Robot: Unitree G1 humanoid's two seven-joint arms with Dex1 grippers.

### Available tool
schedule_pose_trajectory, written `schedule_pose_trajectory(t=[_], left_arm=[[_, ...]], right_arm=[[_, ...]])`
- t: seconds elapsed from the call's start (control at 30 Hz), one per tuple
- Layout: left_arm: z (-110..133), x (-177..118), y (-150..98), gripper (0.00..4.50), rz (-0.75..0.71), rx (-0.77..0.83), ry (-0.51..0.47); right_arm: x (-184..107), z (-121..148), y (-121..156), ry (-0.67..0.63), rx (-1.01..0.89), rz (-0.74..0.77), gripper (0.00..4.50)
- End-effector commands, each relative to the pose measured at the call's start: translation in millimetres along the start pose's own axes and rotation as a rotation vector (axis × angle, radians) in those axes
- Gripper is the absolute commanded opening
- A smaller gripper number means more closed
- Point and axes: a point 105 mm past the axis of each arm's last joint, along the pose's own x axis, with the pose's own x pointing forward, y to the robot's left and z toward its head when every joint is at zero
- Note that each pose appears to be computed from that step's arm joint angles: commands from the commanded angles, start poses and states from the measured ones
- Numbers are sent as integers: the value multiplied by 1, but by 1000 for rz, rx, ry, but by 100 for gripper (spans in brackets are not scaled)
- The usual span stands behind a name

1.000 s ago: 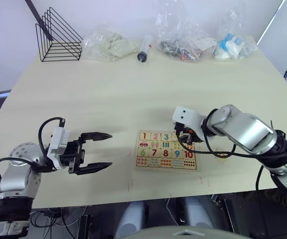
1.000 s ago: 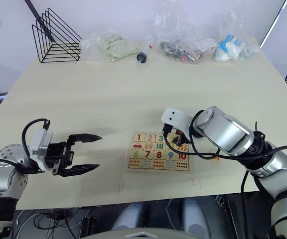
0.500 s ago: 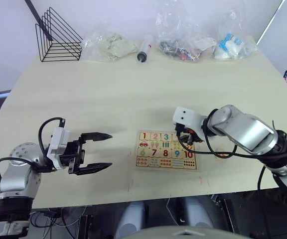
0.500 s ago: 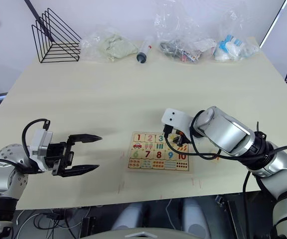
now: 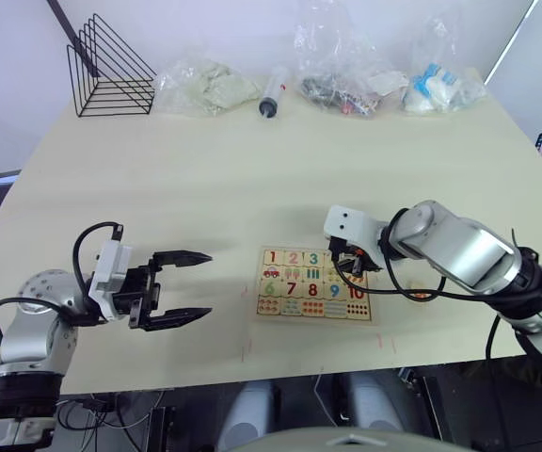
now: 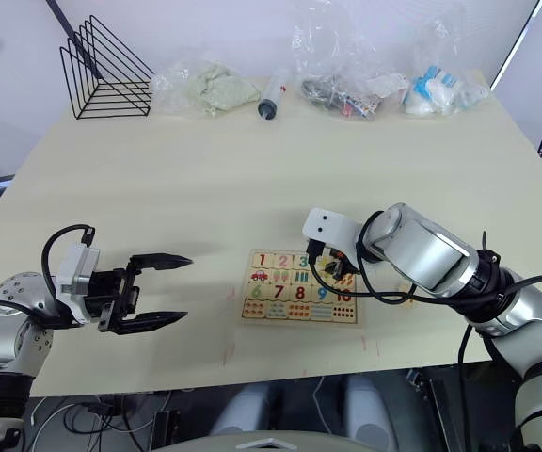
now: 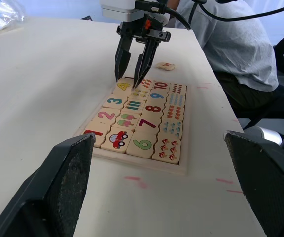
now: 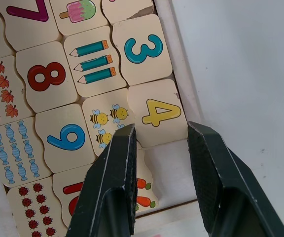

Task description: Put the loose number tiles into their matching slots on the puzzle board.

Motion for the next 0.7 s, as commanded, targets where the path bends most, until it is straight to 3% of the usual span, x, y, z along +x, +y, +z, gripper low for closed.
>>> schedule_pose_trajectory(t=[0.03,0.1,0.17,0.37,0.7], left_arm=[[8,-1,0,450,-10,36,1],[8,-1,0,450,-11,36,1],[8,-1,1,450,-11,36,2],[8,-1,1,450,-11,35,2],[8,0,1,450,-12,35,0]], right_arm=[[-3,5,-3,-22,-19,-21,99],[-3,4,-3,-19,-24,-19,99],[-3,4,-2,-18,-31,-16,203],[-3,3,-4,-20,-30,-24,446],[-13,3,-16,-114,-23,-48,446]])
